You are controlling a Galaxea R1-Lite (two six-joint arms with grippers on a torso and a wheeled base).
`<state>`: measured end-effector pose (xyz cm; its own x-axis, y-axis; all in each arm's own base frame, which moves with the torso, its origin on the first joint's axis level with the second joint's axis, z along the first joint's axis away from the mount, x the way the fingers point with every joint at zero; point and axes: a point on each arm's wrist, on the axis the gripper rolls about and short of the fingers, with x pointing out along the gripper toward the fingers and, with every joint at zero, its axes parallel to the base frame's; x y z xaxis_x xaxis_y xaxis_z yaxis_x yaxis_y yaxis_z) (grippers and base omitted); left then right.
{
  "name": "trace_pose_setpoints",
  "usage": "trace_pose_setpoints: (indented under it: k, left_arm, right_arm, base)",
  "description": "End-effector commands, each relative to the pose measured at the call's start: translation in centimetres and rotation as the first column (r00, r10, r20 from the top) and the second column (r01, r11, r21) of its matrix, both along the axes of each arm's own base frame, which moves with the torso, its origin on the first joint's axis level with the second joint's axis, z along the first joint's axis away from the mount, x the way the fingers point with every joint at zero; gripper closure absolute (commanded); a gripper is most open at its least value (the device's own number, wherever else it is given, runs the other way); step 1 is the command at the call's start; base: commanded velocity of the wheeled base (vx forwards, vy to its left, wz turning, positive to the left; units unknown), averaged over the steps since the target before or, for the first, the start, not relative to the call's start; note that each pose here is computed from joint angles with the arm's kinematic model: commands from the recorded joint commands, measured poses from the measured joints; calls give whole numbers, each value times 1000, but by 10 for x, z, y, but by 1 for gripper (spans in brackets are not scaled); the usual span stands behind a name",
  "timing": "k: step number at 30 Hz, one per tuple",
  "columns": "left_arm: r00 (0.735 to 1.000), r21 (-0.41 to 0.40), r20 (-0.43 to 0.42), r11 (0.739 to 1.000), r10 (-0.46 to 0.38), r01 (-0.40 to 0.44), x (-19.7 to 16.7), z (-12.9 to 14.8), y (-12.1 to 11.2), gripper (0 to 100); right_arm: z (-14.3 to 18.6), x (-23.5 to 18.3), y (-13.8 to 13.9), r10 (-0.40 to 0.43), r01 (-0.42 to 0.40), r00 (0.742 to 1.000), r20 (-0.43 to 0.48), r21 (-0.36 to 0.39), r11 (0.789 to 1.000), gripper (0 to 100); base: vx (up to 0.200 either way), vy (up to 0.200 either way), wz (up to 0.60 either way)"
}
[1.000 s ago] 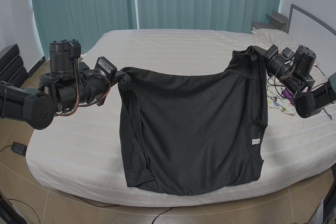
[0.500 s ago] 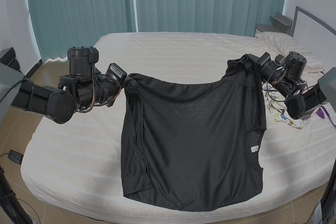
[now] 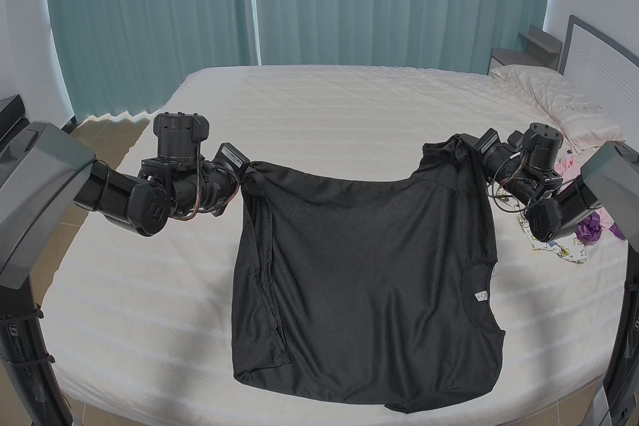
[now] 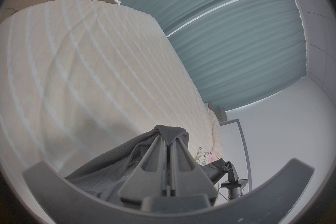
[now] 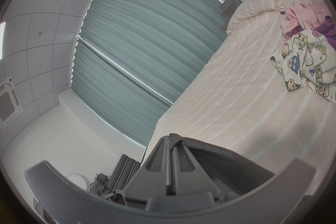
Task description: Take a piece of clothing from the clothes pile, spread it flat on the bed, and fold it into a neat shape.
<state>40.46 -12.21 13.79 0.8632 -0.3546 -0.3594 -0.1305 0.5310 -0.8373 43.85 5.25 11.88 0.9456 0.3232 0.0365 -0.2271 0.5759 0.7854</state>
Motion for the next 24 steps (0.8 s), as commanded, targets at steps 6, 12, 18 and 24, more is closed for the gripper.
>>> trace_pose_setpoints:
  k: [6,12,18,24]
  left_arm:
    - [998,10,-46,999,45,-45,37,-41,6,0]
    - [993,48,-49,993,109,-107,62,-68,11,0]
    - [985,99,-55,982,166,-160,77,-81,22,0]
    - [981,117,-86,979,175,-165,75,-81,28,0]
  right_arm:
    - [-39,21,2,-21,21,997,-69,-3,1000,0]
    - [-65,50,-3,-127,125,982,-140,-22,992,0]
    - [-95,67,-11,-248,241,947,-202,-62,969,0]
    - [-113,61,-24,-272,249,928,-255,-119,961,0]
  base:
    - [0,0,0]
    - [0,0,0]
    - [0,0,0]
    - [0,0,0]
